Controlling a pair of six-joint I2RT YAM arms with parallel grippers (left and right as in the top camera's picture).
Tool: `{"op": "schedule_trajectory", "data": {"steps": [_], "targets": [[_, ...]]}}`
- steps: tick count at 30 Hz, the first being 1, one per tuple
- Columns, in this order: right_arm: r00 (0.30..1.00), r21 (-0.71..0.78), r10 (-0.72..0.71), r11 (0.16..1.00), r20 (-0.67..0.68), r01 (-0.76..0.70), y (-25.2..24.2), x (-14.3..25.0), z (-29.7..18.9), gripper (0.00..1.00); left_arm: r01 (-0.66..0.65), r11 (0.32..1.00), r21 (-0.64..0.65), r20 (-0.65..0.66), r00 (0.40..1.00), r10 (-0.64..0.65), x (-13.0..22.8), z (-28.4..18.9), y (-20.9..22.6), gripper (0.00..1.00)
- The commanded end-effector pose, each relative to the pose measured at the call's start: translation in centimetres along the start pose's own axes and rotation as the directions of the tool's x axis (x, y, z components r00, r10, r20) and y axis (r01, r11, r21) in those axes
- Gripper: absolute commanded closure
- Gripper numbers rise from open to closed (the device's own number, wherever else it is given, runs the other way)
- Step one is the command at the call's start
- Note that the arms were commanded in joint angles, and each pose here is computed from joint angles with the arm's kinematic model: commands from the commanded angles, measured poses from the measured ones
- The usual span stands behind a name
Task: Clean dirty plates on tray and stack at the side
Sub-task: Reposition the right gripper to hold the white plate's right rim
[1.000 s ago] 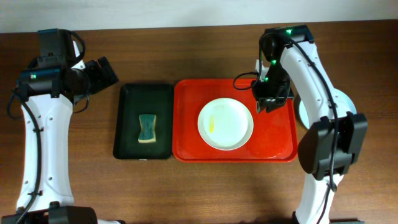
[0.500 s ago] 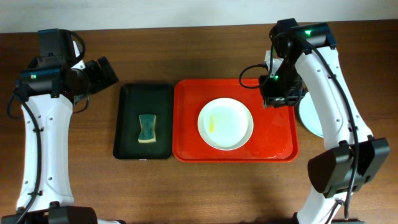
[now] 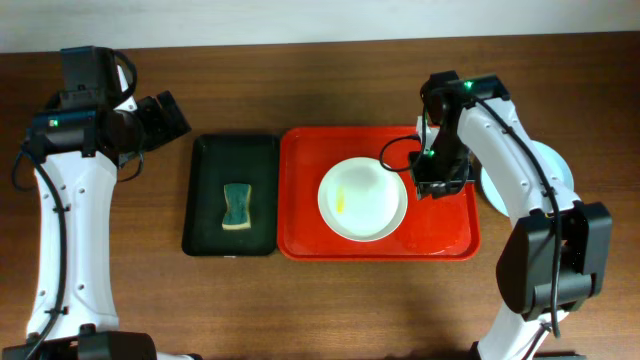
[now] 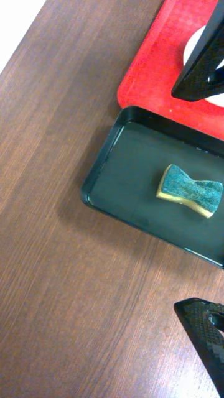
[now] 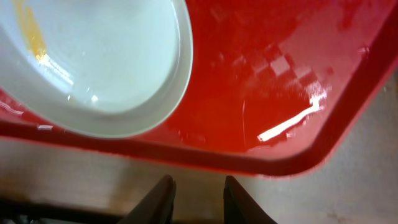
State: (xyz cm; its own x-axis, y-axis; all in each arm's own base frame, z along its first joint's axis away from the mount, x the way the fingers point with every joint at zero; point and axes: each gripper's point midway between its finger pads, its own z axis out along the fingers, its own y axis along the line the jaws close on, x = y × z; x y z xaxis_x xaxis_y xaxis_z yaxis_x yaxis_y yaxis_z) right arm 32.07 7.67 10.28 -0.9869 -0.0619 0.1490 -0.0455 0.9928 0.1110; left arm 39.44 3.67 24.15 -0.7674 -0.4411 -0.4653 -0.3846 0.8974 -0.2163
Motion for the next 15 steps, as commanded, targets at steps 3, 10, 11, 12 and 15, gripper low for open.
{"op": "schedule_trajectory", "data": {"steps": [3, 10, 11, 12, 15], "targets": [[0.999, -0.037, 0.020, 0.999, 0.035, -0.019, 0.6, -0.3, 2.8, 0.72, 0.011, 1.000, -0.001, -0.001, 1.000, -0.011, -0.1, 0.1, 0.1, 0.01], [0.991, -0.121, 0.006, 0.993, 0.137, 0.011, 1.7, -2.7, 6.1, 0.74, 0.011, 1.000, -0.001, -0.001, 1.000, -0.011, -0.1, 0.1, 0.1, 0.01], [0.990, -0.122, 0.010, 0.993, 0.142, 0.008, 1.6, -2.8, 6.5, 0.74, 0.011, 1.000, -0.001, -0.001, 1.000, -0.011, -0.1, 0.1, 0.1, 0.01], [0.989, -0.120, 0.025, 0.993, 0.143, -0.007, 1.5, -2.8, 6.8, 0.74, 0.011, 1.000, -0.001, -0.001, 1.000, -0.011, -0.1, 0.1, 0.1, 0.01], [0.983, -0.132, 0.086, 0.989, 0.165, -0.064, 1.3, -3.2, 8.0, 0.78, 0.011, 1.000, -0.001, -0.001, 1.000, -0.011, -0.1, 0.1, 0.1, 0.01]]}}
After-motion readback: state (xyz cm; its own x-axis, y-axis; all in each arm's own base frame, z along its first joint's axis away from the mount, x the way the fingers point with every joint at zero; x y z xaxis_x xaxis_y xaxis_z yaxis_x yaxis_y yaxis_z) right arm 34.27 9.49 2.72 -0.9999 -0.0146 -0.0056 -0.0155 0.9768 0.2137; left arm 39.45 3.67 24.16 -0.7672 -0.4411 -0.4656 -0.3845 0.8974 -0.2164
